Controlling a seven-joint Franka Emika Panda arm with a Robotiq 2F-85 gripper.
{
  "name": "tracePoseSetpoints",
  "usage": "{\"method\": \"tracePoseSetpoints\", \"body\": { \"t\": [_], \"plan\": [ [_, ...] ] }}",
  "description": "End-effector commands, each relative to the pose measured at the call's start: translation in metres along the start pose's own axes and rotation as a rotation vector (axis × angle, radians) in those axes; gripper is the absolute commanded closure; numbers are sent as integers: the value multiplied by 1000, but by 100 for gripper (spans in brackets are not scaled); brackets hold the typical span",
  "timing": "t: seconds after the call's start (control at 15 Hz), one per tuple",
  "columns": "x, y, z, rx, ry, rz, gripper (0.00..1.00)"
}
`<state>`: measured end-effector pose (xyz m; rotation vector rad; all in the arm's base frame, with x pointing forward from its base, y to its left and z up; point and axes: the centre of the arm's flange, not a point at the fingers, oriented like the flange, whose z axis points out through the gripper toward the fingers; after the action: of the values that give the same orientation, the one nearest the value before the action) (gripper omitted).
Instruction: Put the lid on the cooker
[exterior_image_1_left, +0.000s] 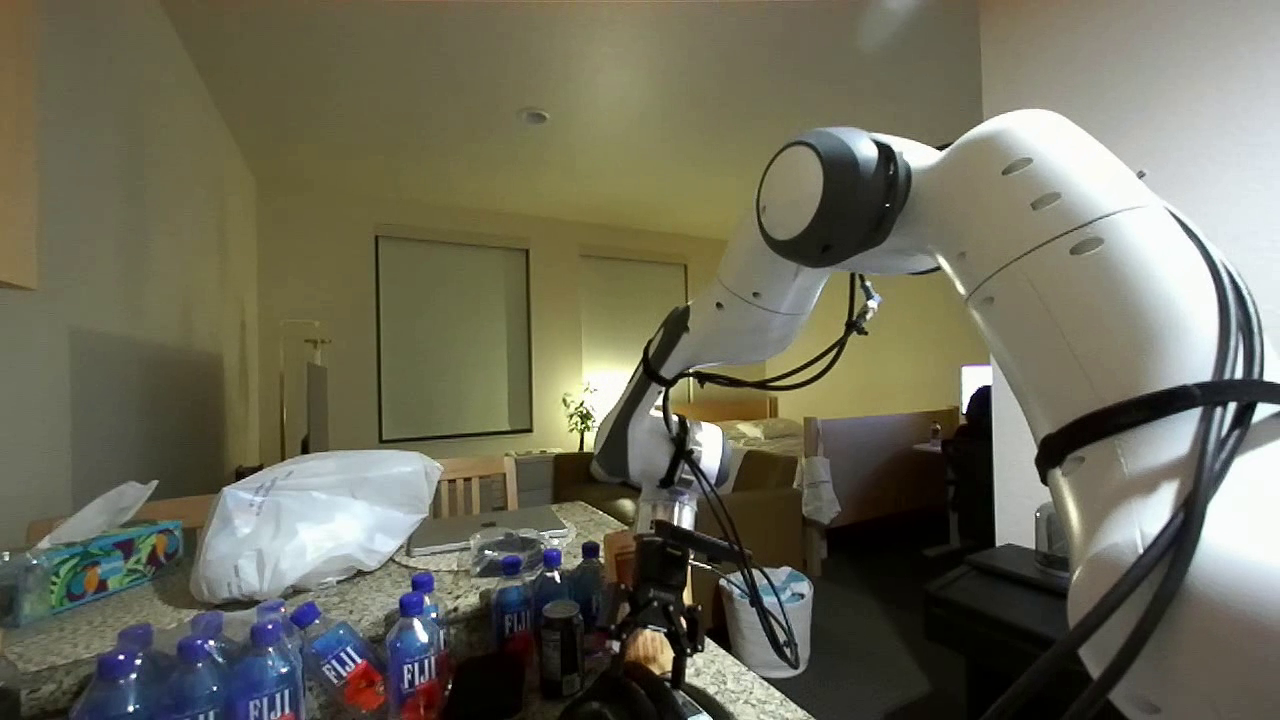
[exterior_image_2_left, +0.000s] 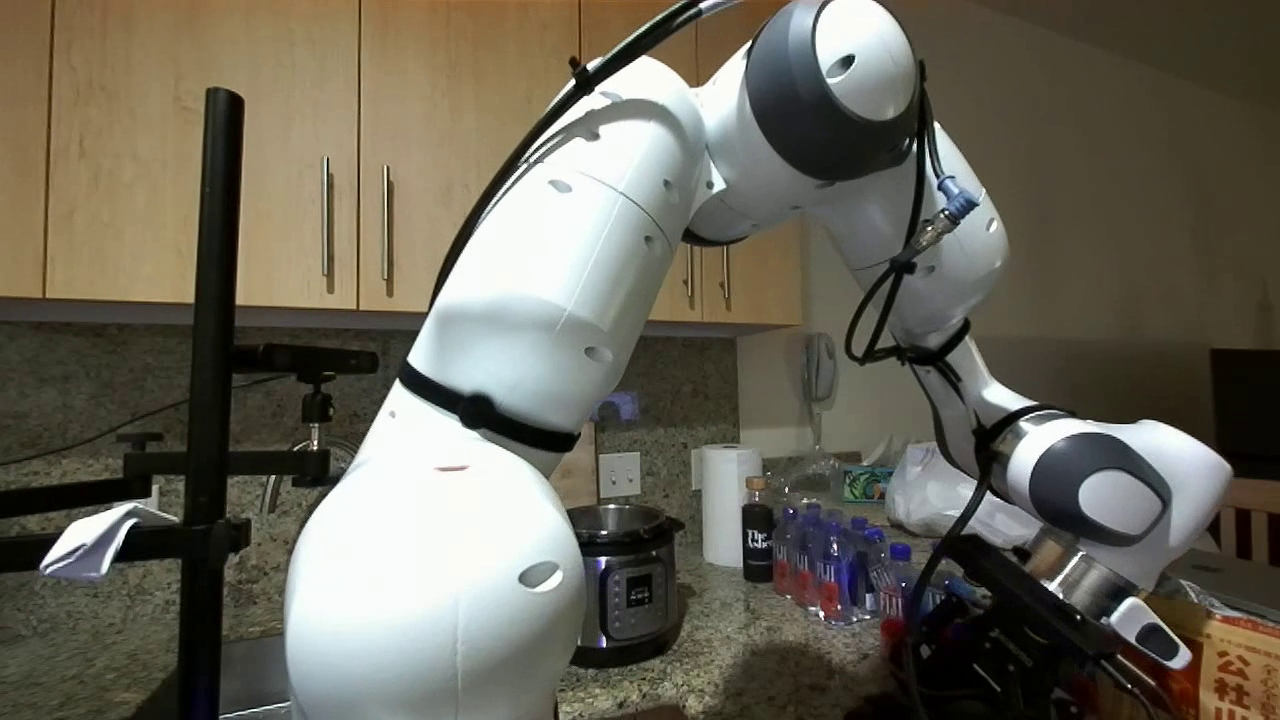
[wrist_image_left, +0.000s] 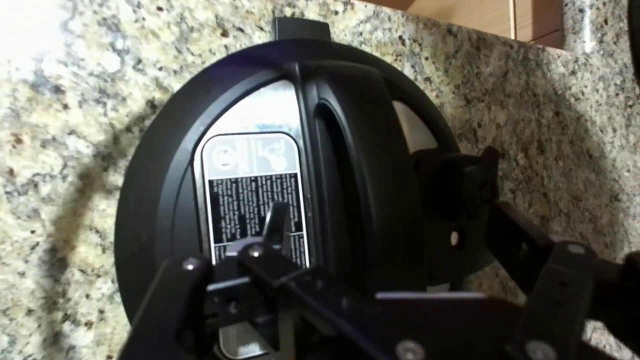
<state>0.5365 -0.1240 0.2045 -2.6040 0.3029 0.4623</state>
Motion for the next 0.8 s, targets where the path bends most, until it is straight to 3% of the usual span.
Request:
{"method": "tracePoseSetpoints", "body": {
  "t": [0.0, 0.27, 0.33, 0.4, 0.73],
  "plan": [
    [8, 6, 8, 108, -51, -35, 0],
    [6, -4, 24, 161, -88, -48, 0],
    [7, -7, 26, 150, -85, -37, 0],
    [3, -4, 21, 89, -61, 15, 0],
    [6, -2, 21, 107, -73, -8, 0]
  ]
}}
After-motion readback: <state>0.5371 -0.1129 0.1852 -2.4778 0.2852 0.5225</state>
